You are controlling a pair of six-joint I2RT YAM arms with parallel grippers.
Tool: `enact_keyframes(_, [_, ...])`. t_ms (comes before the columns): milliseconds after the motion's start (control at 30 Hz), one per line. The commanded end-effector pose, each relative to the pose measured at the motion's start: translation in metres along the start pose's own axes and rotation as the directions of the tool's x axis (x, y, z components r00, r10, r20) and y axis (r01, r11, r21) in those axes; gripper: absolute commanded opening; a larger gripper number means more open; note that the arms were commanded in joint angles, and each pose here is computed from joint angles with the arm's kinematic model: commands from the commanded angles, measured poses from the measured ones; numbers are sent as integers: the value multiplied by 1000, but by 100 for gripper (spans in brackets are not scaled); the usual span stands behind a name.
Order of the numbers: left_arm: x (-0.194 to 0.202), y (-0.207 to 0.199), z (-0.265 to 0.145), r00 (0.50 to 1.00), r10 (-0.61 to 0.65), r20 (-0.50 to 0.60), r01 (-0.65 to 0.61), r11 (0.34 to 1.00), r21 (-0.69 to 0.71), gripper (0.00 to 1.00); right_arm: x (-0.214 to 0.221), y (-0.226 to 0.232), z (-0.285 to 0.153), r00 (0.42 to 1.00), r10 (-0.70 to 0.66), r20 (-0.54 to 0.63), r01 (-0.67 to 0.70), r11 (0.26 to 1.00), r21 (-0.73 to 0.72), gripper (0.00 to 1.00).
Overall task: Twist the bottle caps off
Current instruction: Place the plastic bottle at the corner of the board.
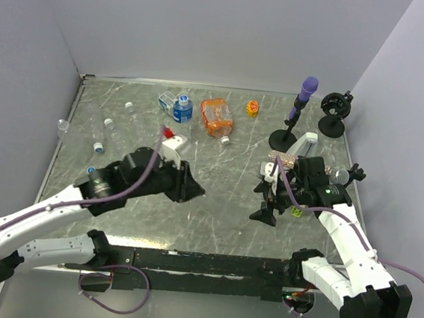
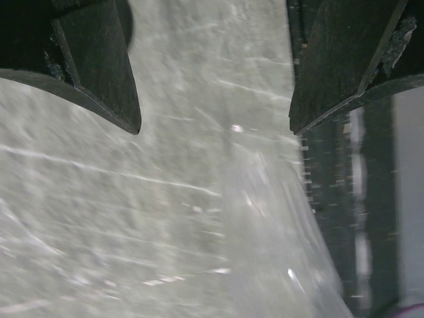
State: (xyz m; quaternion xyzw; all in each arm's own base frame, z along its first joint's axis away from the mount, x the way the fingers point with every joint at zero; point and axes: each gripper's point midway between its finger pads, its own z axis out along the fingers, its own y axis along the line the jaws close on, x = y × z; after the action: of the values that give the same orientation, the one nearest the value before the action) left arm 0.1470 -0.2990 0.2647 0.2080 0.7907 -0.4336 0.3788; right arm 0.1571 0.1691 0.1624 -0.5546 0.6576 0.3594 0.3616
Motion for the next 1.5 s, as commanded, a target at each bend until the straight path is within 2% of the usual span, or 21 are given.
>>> enact_keyframes(0, [-18, 40, -61, 993, -115, 40, 122, 940, -317, 1, -2, -44, -14, 1000, 11, -29, -4, 974, 227, 99])
enact_keyframes(167, [-35, 72, -116, 979, -158, 129, 202, 824, -529, 1, 0, -56, -20, 999, 24, -43, -10, 952, 305, 99])
enact_keyframes(400, [-63, 136, -163, 973, -105, 207, 229, 590, -775, 1, 2, -59, -19, 998, 44, -45, -27, 951, 309, 99])
enact_keyframes(533, [-74, 170, -181, 963, -104, 248, 266, 506, -821, 1, 3, -60, -18, 998, 48, -47, -31, 950, 309, 99])
enact_keyframes(667, [-64, 219, -216, 940, -122, 319, 341, 298, -892, 1, 6, -61, -17, 997, 63, -53, -43, 950, 309, 99])
enact_keyframes(733, [-64, 235, -235, 916, -122, 382, 401, 228, -887, 1, 8, -62, -16, 996, 68, -56, -48, 951, 304, 99])
enact_keyframes(767, [-65, 241, -240, 905, -125, 406, 425, 215, -879, 1, 8, -62, -16, 996, 68, -56, -48, 951, 304, 99])
enact_keyframes(933, [-54, 272, -288, 857, -103, 504, 505, -19, -863, 0, 11, -64, -15, 994, 83, -64, -60, 951, 303, 99])
enact_keyframes(1000, [-52, 278, -303, 840, -76, 537, 532, -81, -843, 1, 13, -65, -14, 994, 90, -69, -65, 951, 302, 99])
enact_keyframes(1200, [-46, 296, -329, 819, -47, 572, 554, -196, -809, 1, 15, -67, -14, 993, 98, -71, -72, 949, 308, 99])
enact_keyframes(1300, [-37, 310, -333, 808, -56, 587, 562, -224, -796, 1, 17, -67, -15, 992, 108, -67, -82, 948, 308, 99])
enact_keyframes(1467, [-36, 329, -338, 794, -66, 605, 578, -230, -783, 1, 18, -66, -14, 991, 120, -54, -99, 950, 297, 99])
